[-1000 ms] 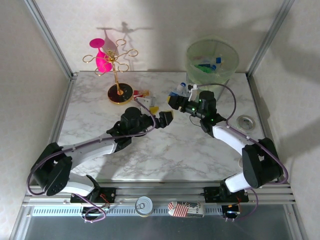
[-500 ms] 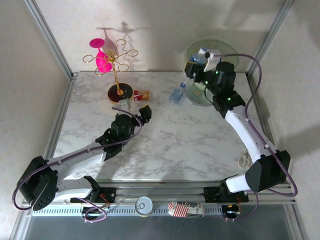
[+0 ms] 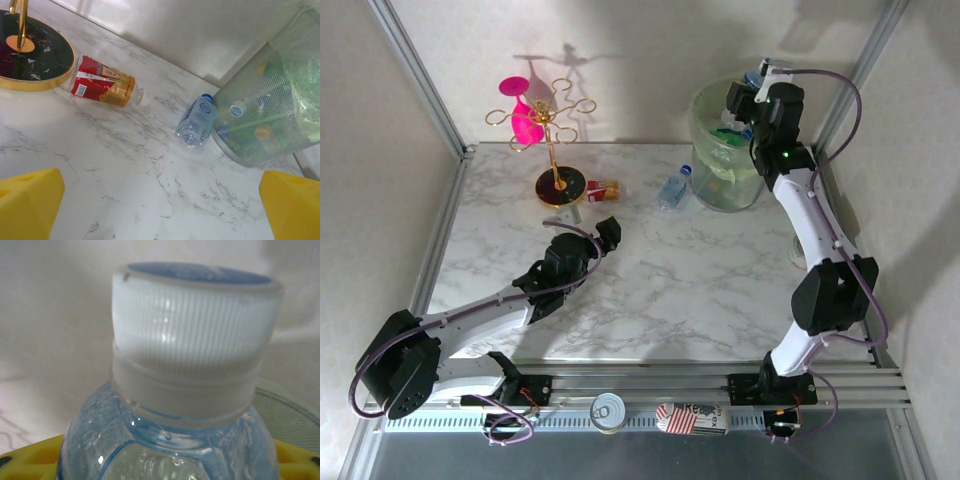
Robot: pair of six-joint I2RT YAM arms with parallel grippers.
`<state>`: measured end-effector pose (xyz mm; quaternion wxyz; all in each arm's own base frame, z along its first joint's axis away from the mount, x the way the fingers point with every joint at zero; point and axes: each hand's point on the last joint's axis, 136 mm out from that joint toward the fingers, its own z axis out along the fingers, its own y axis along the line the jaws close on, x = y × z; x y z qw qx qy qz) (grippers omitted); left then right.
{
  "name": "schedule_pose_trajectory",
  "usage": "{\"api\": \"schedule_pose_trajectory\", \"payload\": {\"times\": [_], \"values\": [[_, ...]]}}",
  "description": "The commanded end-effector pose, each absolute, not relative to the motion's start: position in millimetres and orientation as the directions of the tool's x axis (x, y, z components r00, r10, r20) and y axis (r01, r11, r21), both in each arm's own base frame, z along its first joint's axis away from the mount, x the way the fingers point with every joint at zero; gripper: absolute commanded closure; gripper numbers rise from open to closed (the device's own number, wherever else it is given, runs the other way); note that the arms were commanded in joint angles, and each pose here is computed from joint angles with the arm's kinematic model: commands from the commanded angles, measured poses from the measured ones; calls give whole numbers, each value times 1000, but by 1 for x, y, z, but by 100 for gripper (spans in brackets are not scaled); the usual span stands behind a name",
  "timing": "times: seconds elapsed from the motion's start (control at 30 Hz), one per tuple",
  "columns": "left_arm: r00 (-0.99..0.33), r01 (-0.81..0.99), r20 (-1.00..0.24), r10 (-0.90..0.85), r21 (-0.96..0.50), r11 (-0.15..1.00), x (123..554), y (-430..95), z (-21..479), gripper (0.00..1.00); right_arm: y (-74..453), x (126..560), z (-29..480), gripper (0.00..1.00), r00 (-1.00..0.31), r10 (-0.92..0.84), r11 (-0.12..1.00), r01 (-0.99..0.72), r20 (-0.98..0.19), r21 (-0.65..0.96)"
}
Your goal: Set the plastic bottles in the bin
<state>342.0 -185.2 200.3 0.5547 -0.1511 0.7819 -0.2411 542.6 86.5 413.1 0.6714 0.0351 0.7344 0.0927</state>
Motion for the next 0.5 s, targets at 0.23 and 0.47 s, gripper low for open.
{"api": "schedule_pose_trajectory", "payload": {"times": [0.23,0.47], "values": [[-348,40,-774,-529,-576,816,343,-188,206,0,83,569,369,43,-238,229,962,-95,-944,257],[-354,36,-768,-534,-582,812,342,-189,205,0,73,580,363,24,-269,243,961,-65,-932,269]]}}
